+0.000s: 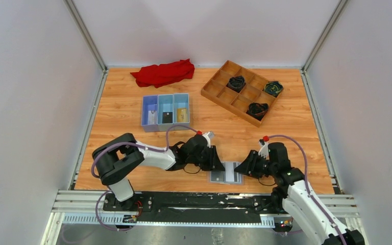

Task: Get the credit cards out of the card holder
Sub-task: Remove the credit card from the card holder.

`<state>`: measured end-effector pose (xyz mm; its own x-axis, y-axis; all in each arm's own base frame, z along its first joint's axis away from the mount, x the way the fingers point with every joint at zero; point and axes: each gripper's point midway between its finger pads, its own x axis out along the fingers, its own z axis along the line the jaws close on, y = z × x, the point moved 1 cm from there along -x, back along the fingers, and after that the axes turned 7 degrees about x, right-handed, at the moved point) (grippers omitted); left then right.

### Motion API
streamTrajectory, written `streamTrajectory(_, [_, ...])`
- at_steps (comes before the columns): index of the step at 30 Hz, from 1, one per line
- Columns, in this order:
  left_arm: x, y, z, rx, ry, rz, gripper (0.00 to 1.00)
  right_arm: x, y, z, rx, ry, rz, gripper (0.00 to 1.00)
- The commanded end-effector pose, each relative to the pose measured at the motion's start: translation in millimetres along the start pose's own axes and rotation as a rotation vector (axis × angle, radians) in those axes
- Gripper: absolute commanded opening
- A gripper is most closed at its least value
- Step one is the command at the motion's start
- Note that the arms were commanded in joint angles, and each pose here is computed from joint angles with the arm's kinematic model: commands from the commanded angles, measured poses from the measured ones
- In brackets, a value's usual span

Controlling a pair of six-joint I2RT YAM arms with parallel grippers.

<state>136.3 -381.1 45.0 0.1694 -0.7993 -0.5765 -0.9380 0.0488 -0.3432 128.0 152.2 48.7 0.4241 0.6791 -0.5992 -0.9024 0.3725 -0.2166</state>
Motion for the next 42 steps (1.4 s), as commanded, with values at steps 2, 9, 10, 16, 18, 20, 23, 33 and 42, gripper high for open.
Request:
streamTrajectory(2, [-8,-7,-23,0.064,0.071,-0.023,0.31,-3,3,-13,0.001,0.083,0.005,0.41])
streamTrajectory(9, [4,2,-15,0.05,0.064,0.026,0.31,0,5,-10,-0.01,0.069,0.043,0.41])
streamTrajectory(10, [6,3,-14,0.045,0.063,0.03,0.31,-1,5,-9,-0.013,0.066,0.042,0.41])
streamTrajectory(16, [11,10,-4,0.016,0.043,0.049,0.31,-4,-2,4,-0.021,0.019,-0.003,0.41])
streamTrajectory(18, [10,9,-3,0.014,0.039,0.044,0.31,-5,-3,6,-0.019,0.011,-0.006,0.41])
streamTrajectory(20, [11,10,0,0.009,0.031,0.042,0.31,-5,-3,8,-0.02,0.003,-0.004,0.41])
streamTrajectory(23, [13,12,3,-0.003,0.021,0.05,0.31,-2,-1,5,-0.016,0.009,0.014,0.41])
streamTrajectory(33, [12,14,8,-0.017,0.006,0.049,0.3,2,4,4,-0.01,-0.004,0.042,0.41])
streamTrajectory(42, [10,13,8,-0.011,0.005,0.039,0.3,-6,-6,17,-0.028,-0.038,-0.03,0.41])
